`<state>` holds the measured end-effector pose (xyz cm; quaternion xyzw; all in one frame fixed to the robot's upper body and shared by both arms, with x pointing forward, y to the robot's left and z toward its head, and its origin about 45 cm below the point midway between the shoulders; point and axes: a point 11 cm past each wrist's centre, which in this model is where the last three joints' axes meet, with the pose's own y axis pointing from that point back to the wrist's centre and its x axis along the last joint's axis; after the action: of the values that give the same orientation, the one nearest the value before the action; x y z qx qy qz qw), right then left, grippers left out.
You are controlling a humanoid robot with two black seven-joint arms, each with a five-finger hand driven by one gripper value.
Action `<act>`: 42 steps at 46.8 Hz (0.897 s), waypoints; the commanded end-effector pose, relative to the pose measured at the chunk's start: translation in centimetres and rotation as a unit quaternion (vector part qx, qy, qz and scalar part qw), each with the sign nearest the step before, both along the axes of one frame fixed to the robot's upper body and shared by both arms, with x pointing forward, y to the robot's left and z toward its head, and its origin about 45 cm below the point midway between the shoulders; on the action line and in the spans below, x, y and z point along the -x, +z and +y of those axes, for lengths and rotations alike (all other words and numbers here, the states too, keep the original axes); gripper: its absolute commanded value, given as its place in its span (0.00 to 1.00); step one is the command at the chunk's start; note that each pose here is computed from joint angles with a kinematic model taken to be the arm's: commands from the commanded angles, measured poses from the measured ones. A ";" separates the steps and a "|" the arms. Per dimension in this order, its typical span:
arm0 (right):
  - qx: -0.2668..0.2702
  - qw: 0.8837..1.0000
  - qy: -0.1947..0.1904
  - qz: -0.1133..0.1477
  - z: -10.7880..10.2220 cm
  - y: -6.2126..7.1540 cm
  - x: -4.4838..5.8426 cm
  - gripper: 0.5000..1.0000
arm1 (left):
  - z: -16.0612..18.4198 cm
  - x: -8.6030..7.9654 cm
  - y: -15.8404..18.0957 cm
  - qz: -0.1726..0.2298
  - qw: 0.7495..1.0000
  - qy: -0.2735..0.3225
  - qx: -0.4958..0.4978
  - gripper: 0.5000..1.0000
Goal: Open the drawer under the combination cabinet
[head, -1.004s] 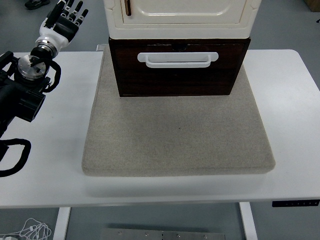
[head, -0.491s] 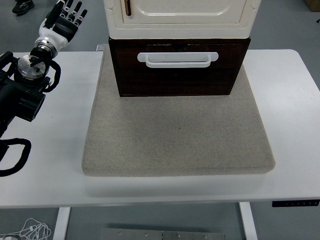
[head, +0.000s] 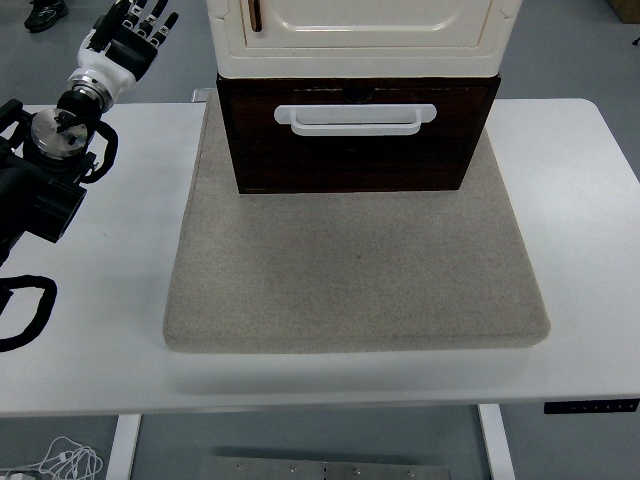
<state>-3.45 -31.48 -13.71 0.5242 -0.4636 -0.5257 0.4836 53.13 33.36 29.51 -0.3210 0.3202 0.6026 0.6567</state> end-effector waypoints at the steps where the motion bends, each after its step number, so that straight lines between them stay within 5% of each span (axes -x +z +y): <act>1: 0.000 1.000 0.000 0.000 0.0 0.0 0.0 0.85 | 0.8 -0.2 0.9 -0.002 1.000 0.011 -0.006 1.00; 10: 0.000 1.000 0.000 0.000 0.0 0.0 0.0 0.85 | 4.1 -0.4 5.0 -0.026 0.998 0.033 -0.057 1.00; 22: 0.000 1.000 0.000 0.000 0.0 0.0 0.0 0.85 | 9.3 0.5 15.5 -0.114 0.987 0.068 -0.093 1.00; 34: 0.000 1.000 0.000 0.000 0.0 0.0 0.0 0.85 | 9.2 1.6 23.0 -0.166 0.965 0.056 -0.197 1.00; 42: 0.000 1.000 0.000 0.000 0.0 0.0 0.0 0.85 | 8.8 4.3 29.6 -0.231 0.946 0.035 -0.227 1.00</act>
<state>-3.47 -31.48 -13.71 0.5241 -0.4635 -0.5258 0.4837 50.04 42.71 56.68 -0.3020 0.0268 0.6098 0.7323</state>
